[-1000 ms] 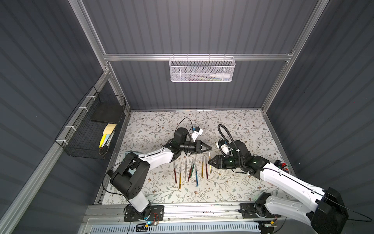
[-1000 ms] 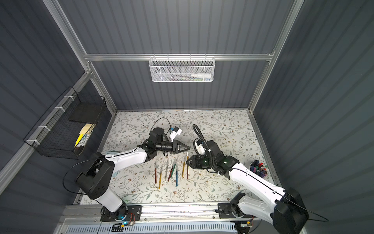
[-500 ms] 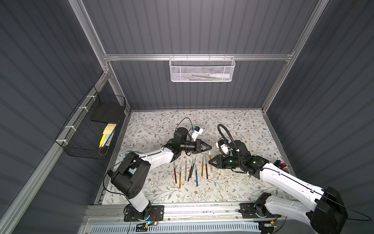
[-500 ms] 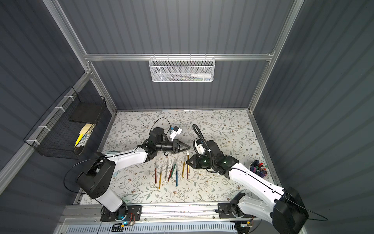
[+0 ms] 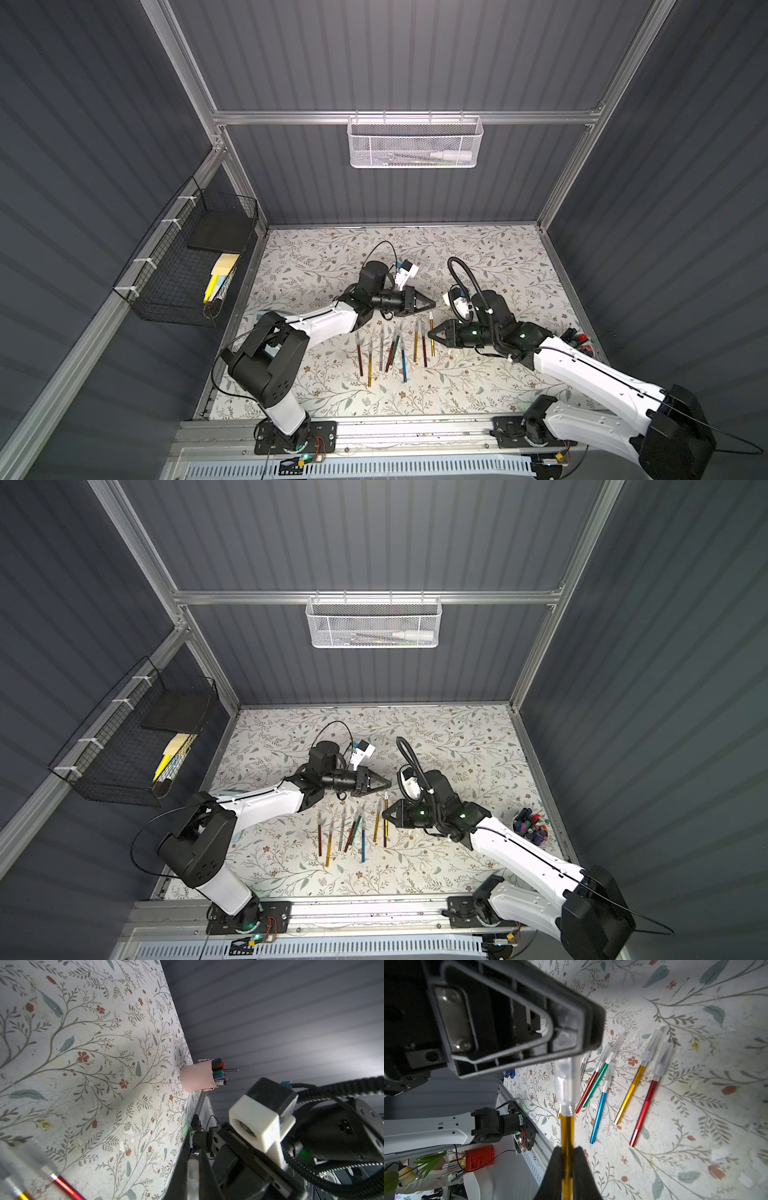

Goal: Remove protective caps from carving knives
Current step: Remove the protective sleeve from the carving knife.

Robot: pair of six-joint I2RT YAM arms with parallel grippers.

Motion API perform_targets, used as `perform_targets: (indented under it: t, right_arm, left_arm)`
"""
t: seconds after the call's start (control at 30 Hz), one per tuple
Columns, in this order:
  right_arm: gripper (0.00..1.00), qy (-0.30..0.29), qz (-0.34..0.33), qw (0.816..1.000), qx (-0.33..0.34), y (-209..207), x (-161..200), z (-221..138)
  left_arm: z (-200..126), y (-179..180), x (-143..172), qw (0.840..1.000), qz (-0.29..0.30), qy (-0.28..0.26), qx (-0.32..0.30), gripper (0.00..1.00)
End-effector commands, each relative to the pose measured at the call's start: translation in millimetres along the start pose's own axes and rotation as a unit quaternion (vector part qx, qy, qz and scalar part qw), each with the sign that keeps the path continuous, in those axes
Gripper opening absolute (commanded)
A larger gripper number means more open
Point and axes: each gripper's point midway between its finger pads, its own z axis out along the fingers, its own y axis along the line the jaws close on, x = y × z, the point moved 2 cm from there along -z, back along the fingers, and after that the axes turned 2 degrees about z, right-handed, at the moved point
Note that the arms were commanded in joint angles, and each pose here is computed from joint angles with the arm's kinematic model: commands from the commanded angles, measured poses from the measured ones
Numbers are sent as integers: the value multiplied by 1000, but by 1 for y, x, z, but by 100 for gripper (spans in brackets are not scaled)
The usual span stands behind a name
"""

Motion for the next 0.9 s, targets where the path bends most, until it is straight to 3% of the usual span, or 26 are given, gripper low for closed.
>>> perform_targets:
  t: [0.0, 0.87]
  right_arm:
    - [3, 13, 16, 1000, 11, -10, 10, 0]
    - [2, 20, 20, 1000, 12, -14, 19, 0]
  left_arm:
    - [-3, -11, -17, 999, 32, -17, 2, 0]
    - [-14, -18, -49, 998, 53, -47, -2, 0]
